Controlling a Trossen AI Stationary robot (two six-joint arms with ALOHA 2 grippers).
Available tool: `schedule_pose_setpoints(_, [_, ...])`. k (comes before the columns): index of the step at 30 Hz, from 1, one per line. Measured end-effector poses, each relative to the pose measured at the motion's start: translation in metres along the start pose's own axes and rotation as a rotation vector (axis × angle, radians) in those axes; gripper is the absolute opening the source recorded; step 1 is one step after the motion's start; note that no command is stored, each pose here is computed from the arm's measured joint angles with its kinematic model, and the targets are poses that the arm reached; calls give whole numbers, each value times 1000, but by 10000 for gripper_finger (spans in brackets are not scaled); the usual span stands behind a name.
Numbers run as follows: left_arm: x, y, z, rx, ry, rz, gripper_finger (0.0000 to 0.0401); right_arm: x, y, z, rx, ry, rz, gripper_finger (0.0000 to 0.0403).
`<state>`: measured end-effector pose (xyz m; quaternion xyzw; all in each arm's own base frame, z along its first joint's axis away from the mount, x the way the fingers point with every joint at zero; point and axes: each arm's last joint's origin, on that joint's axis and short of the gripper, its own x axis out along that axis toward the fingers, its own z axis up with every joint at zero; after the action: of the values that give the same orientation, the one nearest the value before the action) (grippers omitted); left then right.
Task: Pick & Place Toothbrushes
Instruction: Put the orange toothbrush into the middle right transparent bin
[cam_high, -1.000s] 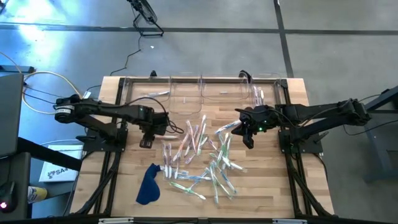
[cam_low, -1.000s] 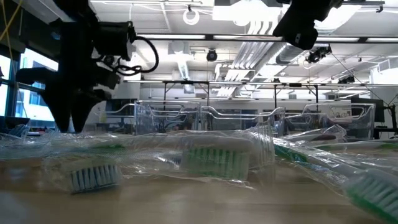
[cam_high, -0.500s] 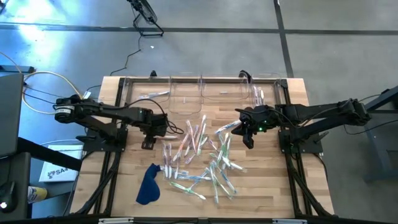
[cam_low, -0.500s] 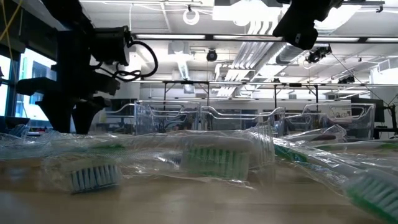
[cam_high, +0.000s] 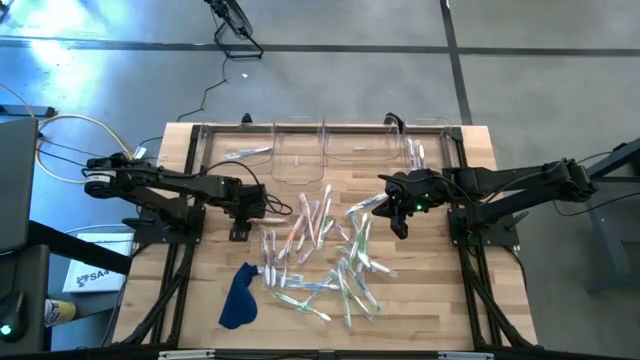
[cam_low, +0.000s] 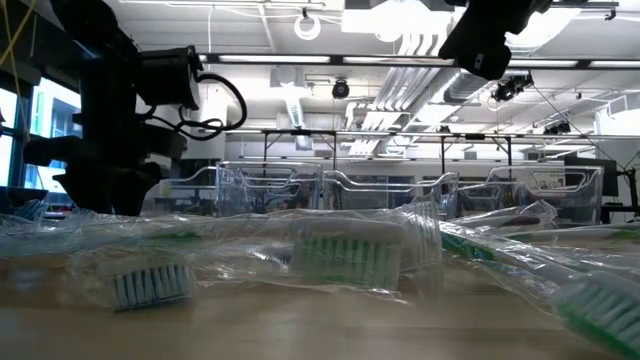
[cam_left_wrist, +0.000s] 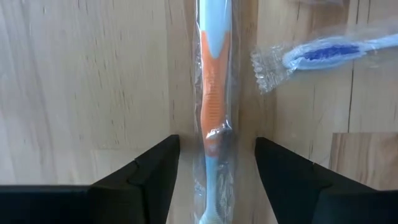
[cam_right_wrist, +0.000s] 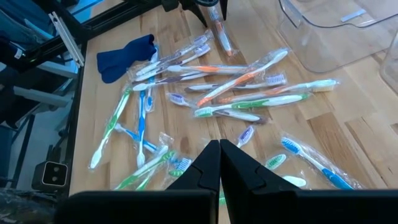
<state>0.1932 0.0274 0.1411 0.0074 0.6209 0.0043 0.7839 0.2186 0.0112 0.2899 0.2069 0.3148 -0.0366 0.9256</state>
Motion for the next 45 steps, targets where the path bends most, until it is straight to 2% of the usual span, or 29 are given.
schedule_pose_setpoints(4, [0,0,0,-1,-2,3,194,0,0,0,0,0,0,2])
schedule_pose_setpoints(13, [1,0,1,-8,-9,10,123,0,0,0,0,0,0,2])
schedule_pose_setpoints(23, [1,1,1,-27,-10,13,82,0,0,0,-7,0,0,2])
schedule_pose_setpoints(34, [1,0,1,-27,-8,-3,13,0,0,0,-7,0,0,2])
schedule_pose_setpoints(45, [-10,-1,2,-46,-18,-25,5,0,0,0,-7,0,0,2])
